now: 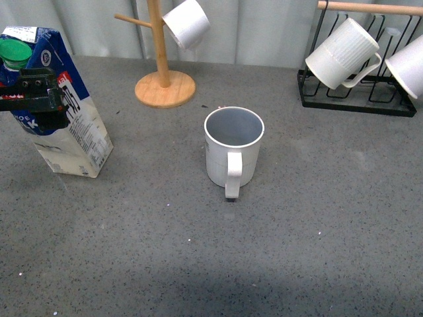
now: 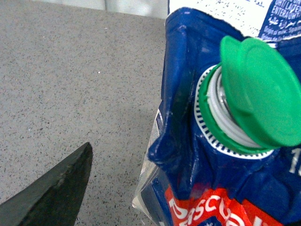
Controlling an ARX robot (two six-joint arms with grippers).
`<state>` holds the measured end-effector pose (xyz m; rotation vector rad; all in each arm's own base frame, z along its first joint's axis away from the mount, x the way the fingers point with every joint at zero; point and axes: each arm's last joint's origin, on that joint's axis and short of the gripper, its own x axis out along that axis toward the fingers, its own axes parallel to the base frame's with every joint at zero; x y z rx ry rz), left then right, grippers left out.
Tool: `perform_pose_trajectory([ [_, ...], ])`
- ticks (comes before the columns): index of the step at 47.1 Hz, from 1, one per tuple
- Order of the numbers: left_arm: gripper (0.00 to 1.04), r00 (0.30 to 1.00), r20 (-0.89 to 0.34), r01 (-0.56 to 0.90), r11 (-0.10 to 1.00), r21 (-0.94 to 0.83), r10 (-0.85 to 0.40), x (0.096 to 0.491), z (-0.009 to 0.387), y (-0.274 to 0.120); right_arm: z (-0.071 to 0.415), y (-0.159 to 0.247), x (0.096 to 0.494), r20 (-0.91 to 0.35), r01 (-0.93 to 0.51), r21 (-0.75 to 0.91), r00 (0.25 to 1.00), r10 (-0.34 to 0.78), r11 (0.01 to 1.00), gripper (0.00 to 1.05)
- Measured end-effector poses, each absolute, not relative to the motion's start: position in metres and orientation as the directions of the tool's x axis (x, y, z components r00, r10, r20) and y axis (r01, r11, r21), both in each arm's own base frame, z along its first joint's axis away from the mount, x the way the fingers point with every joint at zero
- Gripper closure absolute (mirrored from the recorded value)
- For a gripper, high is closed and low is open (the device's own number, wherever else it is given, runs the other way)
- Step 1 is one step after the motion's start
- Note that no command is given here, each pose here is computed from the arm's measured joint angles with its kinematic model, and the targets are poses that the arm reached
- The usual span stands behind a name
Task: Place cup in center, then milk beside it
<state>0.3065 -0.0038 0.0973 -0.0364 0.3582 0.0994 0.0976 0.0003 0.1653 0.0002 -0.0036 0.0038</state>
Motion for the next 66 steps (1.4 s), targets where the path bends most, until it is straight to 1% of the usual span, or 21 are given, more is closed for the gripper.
perform_pose_trajectory([
  [13,0.44,0.935,-0.344,-0.106,0.994,-0.03,0.09,0.308,0.099,-0.004,0.165,0.0,0.098,0.004,-0.004,0.0,1.0,0.004,1.0,0.09],
  [16,0.54,0.936,-0.341,-0.106,0.994,-0.033,0.089,0.308,0.099,-0.006,0.165,0.0,0.098,0.004,-0.003,0.0,1.0,0.003,1.0,0.09],
  [17,0.6,0.936,-0.341,-0.104,0.994,-0.036,0.086,0.308,0.099,-0.007,0.165,0.0,0.098,0.004,-0.004,0.0,1.0,0.004,1.0,0.09],
  [22,0.71,0.938,-0.336,-0.101,0.994,-0.042,0.081,0.308,0.1,-0.011,0.165,0.0,0.098,0.004,-0.003,0.0,1.0,0.003,1.0,0.09],
  [24,0.76,0.94,-0.333,-0.098,0.994,-0.044,0.078,0.308,0.102,-0.013,0.165,0.0,0.098,0.004,-0.004,0.0,1.0,0.004,1.0,0.09],
  [28,0.92,0.947,-0.317,-0.082,0.995,-0.055,0.06,0.306,0.108,-0.025,0.165,0.0,0.098,0.004,-0.004,0.0,1.0,0.004,1.0,0.09],
  [31,1.01,0.951,-0.308,-0.063,0.996,-0.063,0.04,0.305,0.111,-0.037,0.165,0.0,0.098,0.004,-0.004,0.0,1.0,0.004,1.0,0.09],
  [39,1.01,0.958,-0.285,-0.006,0.996,-0.093,-0.021,0.304,0.117,-0.076,0.165,0.0,0.098,0.004,-0.003,0.0,1.0,0.003,1.0,0.09],
  [51,1.01,0.955,-0.275,0.076,0.988,-0.132,-0.11,0.304,0.118,-0.119,0.165,0.0,0.098,0.004,-0.004,0.0,1.0,0.004,1.0,0.09],
  [58,1.01,0.948,-0.289,0.095,0.985,-0.142,-0.133,0.304,0.112,-0.133,0.165,0.0,0.098,0.003,-0.003,0.0,1.0,0.003,1.0,0.09],
  [66,1.01,0.948,-0.293,0.081,0.985,-0.149,-0.122,0.303,0.111,-0.136,0.165,0.0,0.098,0.004,-0.003,0.0,1.0,0.003,1.0,0.09],
])
